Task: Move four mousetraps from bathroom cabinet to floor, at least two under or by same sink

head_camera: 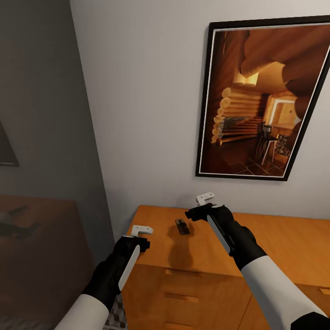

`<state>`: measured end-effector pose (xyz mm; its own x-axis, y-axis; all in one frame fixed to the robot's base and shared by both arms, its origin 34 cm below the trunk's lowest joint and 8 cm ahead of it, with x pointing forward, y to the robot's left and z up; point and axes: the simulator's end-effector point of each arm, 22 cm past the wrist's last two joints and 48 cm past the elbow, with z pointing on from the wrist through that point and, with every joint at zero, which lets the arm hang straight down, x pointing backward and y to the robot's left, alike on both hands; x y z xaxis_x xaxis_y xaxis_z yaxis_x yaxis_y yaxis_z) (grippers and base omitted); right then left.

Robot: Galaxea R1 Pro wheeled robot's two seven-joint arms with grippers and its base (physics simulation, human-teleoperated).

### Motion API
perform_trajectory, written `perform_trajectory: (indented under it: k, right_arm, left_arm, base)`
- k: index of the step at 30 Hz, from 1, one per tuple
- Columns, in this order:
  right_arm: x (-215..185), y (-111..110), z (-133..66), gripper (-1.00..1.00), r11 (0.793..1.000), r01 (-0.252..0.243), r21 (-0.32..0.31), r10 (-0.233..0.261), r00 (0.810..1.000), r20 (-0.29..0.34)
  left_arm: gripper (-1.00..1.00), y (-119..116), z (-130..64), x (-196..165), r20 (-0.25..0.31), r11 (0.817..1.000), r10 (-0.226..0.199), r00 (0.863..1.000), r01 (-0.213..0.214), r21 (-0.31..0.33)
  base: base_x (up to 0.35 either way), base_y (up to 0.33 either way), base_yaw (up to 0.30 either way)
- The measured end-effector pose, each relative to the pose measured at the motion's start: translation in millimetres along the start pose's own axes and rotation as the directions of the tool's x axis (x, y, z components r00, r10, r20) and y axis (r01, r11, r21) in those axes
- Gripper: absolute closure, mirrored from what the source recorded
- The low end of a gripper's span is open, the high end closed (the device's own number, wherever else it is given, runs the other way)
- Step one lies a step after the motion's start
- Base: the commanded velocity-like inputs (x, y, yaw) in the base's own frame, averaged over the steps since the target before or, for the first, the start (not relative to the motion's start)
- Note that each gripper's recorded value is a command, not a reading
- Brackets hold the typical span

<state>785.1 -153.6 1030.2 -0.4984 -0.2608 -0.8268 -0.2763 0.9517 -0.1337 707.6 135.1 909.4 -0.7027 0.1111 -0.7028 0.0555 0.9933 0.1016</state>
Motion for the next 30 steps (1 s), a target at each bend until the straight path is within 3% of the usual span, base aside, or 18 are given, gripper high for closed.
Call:
perform_trajectory:
  k: [30]
  right_arm:
    - [4.8,0.7,4.1,-1.00,1.000,0.000,0.000,0.000,1.000,0.000]
  left_arm:
    - [-1.00,-0.3,5.1,3.8,0.000,1.000,-0.001,1.000,0.001,0.000]
  base:
    - [0.000,0.000,0.000]
